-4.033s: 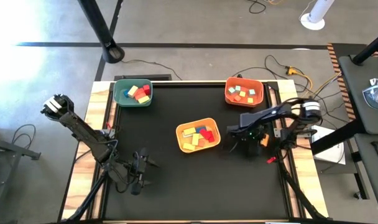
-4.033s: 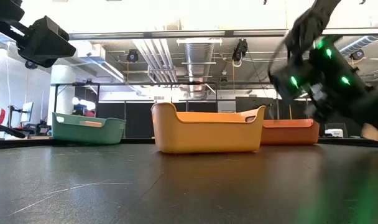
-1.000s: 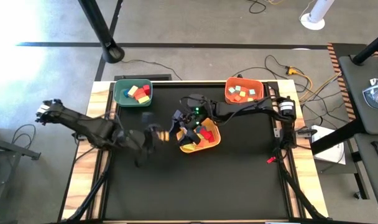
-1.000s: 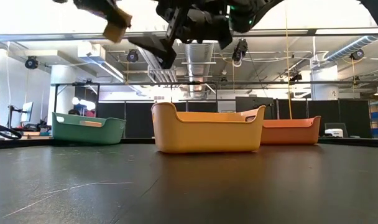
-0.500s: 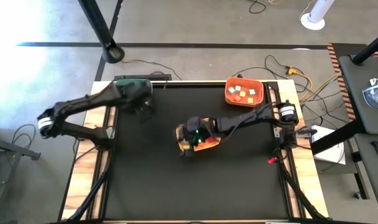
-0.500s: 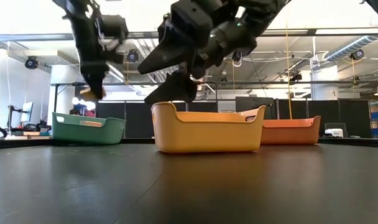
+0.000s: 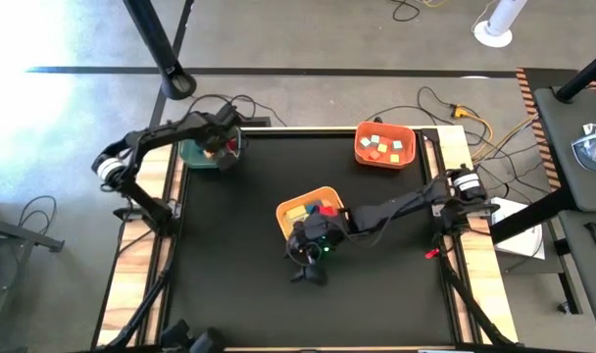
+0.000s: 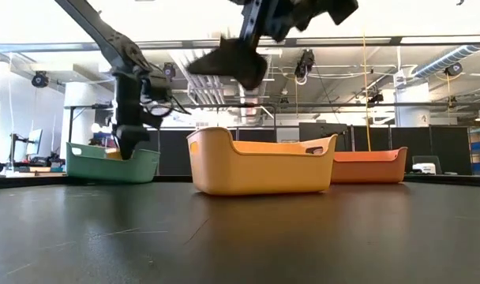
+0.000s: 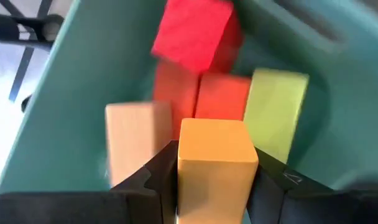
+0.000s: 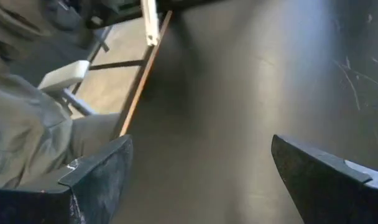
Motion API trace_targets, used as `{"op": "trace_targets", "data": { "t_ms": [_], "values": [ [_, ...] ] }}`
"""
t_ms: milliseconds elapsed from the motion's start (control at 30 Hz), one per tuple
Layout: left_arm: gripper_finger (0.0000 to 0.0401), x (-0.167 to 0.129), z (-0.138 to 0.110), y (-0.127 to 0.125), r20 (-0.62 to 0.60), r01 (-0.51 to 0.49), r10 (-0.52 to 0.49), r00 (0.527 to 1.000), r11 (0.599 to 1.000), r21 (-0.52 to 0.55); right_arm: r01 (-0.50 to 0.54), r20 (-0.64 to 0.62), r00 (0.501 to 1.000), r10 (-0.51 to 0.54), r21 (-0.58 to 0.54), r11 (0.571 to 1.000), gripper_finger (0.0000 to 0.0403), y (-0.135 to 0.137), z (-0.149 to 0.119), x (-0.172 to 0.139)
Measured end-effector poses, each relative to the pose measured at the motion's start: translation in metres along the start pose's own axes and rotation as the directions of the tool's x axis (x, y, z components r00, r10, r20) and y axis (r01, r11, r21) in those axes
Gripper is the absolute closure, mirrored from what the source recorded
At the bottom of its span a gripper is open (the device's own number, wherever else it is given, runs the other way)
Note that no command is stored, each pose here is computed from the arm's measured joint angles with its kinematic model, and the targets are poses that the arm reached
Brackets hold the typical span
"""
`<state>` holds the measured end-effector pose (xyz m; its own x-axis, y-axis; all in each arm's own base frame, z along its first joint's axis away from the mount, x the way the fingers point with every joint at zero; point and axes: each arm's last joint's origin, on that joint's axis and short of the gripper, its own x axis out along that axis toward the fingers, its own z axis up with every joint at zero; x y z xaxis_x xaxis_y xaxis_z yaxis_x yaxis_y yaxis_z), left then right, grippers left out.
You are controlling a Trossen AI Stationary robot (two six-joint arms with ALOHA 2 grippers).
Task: Sort blocks by size
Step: Put the yellow thick block into the blue bin
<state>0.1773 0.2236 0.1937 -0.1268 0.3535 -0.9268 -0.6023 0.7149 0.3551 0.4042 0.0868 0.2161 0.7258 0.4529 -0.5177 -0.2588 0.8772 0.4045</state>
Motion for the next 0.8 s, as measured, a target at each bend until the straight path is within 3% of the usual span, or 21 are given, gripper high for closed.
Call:
{"op": "trace_targets", "data": {
  "t_ms": [300,567,700,800],
  "values": [
    [0.0284,0.019,0.02,-0.011,-0.023,0.011,-0.01,1.0,0.999,0.038,0.053,0.038,0.998,-0.051,-0.054,0.997,0.003,0.033,0.01,-0.028],
    [0.0284,0.012,0.022,-0.02,0.012,0.106,-0.107,0.994,0.994,0.014,0.168,0.036,0.985,-0.166,-0.047,0.985,0.003,0.033,0.006,-0.045],
    [0.0284,0.012,0.022,-0.021,0.011,0.105,-0.105,0.994,0.994,0.01,0.187,0.036,0.982,-0.186,-0.04,0.982,0.003,0.033,0.005,-0.047],
    [0.0247,0.012,0.021,-0.021,0.007,0.104,-0.104,0.995,0.995,0.01,0.192,0.022,0.981,-0.192,-0.028,0.981,0.003,0.033,0.004,-0.049]
  ]
}}
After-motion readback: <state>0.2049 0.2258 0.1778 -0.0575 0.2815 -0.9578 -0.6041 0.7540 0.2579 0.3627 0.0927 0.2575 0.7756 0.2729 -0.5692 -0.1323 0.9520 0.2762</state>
